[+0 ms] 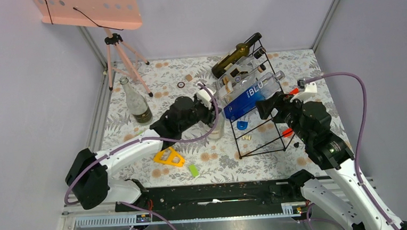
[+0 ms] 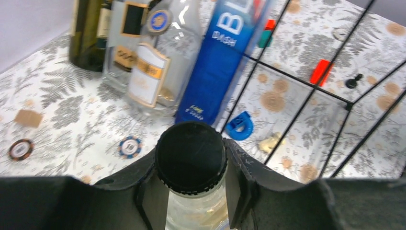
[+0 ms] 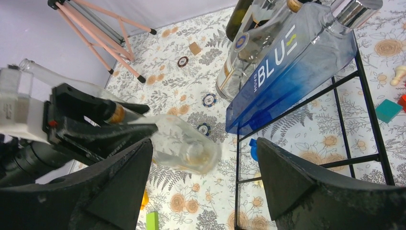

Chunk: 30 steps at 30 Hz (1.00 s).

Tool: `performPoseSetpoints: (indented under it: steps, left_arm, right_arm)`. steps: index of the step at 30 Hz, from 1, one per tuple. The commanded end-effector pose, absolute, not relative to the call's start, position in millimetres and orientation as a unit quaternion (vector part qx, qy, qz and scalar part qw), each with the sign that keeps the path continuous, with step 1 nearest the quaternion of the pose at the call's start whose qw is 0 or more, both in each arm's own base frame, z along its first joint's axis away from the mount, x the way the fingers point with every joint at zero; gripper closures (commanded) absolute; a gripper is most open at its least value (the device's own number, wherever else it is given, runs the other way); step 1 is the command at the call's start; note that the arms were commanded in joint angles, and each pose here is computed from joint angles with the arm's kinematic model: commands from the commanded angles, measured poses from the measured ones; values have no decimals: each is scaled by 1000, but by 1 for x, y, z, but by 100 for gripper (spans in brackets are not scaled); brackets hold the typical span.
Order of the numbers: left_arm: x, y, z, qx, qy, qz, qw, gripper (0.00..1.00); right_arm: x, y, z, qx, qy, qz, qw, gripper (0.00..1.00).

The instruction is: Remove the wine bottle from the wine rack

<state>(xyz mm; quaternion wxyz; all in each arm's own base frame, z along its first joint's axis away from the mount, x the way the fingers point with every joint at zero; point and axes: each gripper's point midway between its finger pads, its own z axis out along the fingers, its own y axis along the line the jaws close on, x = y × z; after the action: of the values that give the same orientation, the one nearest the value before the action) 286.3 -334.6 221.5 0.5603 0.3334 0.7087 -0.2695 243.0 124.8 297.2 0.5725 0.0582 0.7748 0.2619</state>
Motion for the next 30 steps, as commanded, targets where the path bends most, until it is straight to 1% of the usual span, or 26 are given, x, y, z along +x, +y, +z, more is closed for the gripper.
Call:
performPoseSetpoints:
  steps: [1, 6, 17, 23, 30]
  left_arm:
    - [305, -311, 346, 258, 596, -290, 703, 100]
    - [333, -281, 354, 232, 604, -241, 723, 100]
    - [433, -180, 358, 130, 629, -117, 758, 100]
    - [464, -141, 340, 83, 646, -70, 756, 100]
    - [482, -102, 322, 24, 659, -33, 751, 100]
  right_arm:
    - [242, 127, 290, 60, 779, 263, 566, 14]
    - [241, 128, 288, 56, 782, 264, 561, 14]
    - [237, 126, 274, 51, 796, 255, 547, 14]
    - [236, 126, 268, 51, 803, 252, 538, 14]
    - [234, 125, 265, 50, 807, 248, 533, 15]
